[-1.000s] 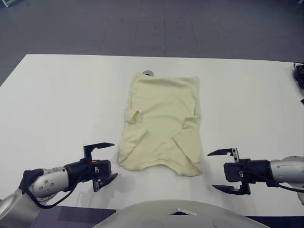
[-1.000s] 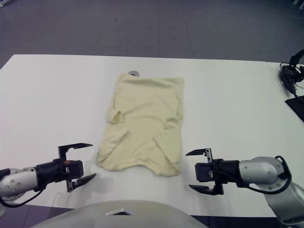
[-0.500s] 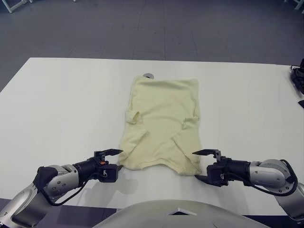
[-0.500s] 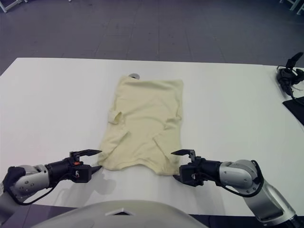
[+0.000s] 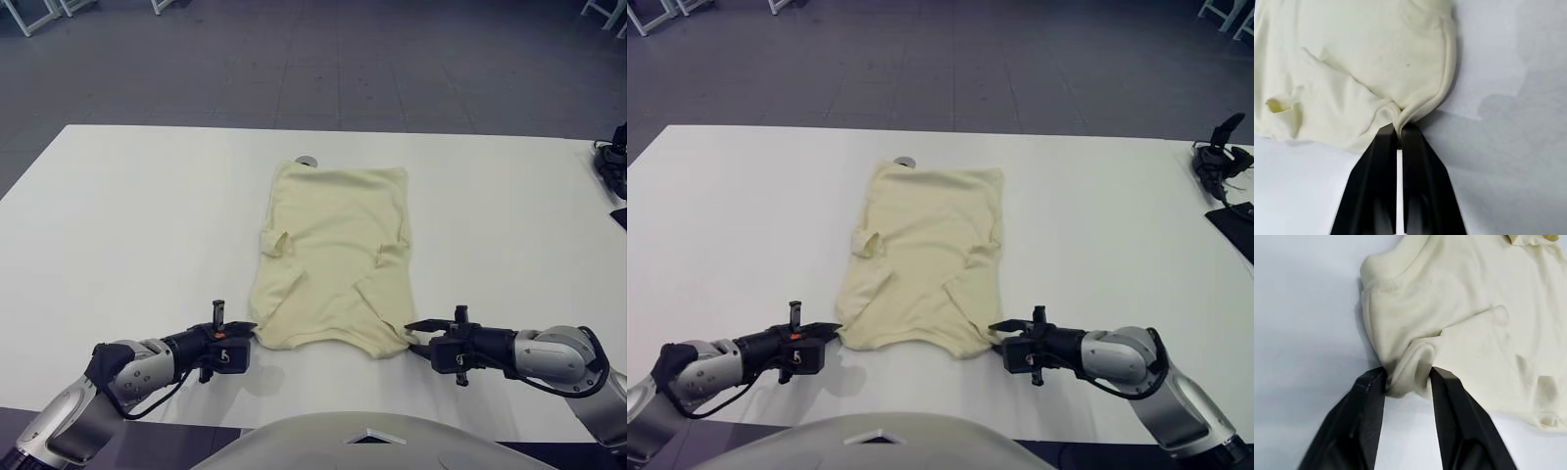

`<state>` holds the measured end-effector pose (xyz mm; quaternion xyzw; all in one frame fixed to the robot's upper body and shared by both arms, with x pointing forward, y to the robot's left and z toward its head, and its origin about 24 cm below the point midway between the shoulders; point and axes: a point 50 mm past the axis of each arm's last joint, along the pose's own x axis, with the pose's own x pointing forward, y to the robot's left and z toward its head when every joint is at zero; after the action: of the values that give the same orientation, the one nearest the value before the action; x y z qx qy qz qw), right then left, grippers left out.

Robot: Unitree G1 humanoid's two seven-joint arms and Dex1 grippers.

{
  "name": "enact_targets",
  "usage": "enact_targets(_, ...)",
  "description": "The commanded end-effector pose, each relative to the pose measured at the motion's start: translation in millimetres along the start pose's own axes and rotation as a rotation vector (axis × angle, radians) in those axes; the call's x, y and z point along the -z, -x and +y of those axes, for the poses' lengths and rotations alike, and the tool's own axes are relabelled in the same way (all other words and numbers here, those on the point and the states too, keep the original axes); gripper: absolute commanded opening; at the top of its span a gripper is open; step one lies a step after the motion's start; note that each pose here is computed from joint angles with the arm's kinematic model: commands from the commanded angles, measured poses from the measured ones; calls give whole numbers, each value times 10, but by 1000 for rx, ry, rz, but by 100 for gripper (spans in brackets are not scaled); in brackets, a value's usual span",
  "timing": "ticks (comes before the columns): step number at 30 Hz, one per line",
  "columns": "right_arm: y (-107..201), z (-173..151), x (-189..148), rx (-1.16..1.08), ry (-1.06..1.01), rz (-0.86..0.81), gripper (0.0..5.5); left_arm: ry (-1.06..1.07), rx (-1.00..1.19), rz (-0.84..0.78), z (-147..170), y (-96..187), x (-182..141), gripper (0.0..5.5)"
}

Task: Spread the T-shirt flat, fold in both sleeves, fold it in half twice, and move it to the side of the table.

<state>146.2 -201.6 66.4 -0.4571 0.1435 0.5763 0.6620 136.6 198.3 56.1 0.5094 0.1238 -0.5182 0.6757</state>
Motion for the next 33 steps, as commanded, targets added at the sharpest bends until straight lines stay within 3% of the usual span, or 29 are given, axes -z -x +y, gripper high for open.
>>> enact_targets(1, 11, 8, 35, -19, 4, 25, 87, 15, 58, 30, -87, -26, 31, 0)
enact_targets(7, 56, -45, 20, -23, 10, 13, 0, 36, 113, 12, -91, 21, -13, 0)
enact_targets(11, 147, -92, -32, -83, -40, -13, 0, 102, 167, -56, -65, 88, -172, 0)
enact_targets(19, 378, 54, -170, -429, -261, -19, 0, 230, 359, -163, -119, 252, -468, 0)
enact_targets(33, 563, 83, -140, -573, -485, 38, 0, 416, 484, -243, -142, 399, -595, 0)
